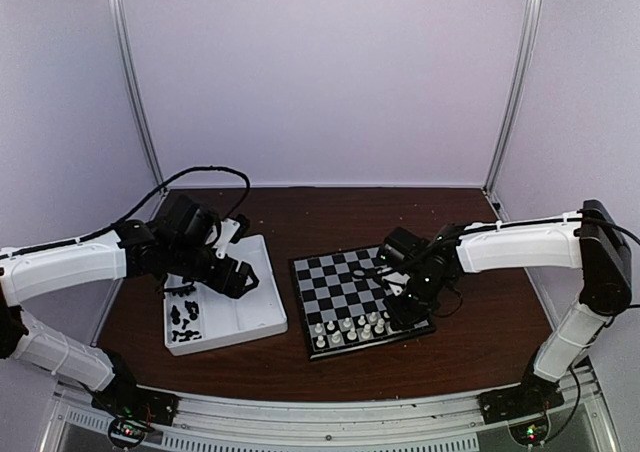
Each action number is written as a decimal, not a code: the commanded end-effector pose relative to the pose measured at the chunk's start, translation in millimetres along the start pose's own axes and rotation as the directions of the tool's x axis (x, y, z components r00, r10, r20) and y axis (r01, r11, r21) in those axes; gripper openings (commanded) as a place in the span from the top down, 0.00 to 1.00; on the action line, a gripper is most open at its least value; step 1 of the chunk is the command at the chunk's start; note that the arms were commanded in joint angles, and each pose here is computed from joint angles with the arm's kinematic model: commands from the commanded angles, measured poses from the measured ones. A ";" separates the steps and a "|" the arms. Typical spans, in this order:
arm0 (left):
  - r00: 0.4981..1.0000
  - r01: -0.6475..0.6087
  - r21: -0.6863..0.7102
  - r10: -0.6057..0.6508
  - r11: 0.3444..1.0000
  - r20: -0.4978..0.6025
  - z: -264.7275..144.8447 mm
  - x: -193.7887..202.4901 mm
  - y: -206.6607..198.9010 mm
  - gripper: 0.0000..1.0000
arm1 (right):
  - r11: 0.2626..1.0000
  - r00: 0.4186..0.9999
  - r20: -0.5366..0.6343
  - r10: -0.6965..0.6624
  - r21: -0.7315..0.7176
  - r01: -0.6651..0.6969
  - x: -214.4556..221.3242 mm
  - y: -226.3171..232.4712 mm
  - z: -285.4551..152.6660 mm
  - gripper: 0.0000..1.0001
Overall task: Set up the chess pieces on the board
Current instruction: Place the chess piece on the chessboard, then adjust the chessboard at the center of the board.
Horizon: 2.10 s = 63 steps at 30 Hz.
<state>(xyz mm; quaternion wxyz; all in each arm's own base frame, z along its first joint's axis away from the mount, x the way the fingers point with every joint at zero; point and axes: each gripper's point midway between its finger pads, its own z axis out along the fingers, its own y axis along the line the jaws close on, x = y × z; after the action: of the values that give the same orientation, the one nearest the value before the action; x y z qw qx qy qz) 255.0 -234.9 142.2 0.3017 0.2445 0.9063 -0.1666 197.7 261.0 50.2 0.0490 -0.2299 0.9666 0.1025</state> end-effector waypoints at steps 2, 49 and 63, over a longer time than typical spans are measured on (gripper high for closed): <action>0.999 -0.016 0.023 0.015 1.000 0.030 -3.1 -13.4 -6.4 0.18 | 1.000 0.999 0.031 -0.020 0.014 0.019 -10.3 2.2 -3.3 0.90; 0.949 0.127 0.144 -0.078 0.981 -0.307 51.4 33.9 -33.1 0.46 | 0.997 0.919 0.392 -0.052 -0.026 0.068 -42.7 11.1 -109.2 0.61; 0.863 0.026 0.047 0.001 0.999 -0.506 82.5 66.3 -43.2 0.42 | 0.998 0.898 0.437 -0.047 -0.020 0.062 -46.9 9.7 -119.4 0.61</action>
<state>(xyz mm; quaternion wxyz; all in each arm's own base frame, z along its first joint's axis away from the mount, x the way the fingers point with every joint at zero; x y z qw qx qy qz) 226.6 -280.8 47.8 0.0589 0.2624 0.9507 -0.1546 224.2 264.3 159.6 0.2312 -0.2286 0.9309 0.1663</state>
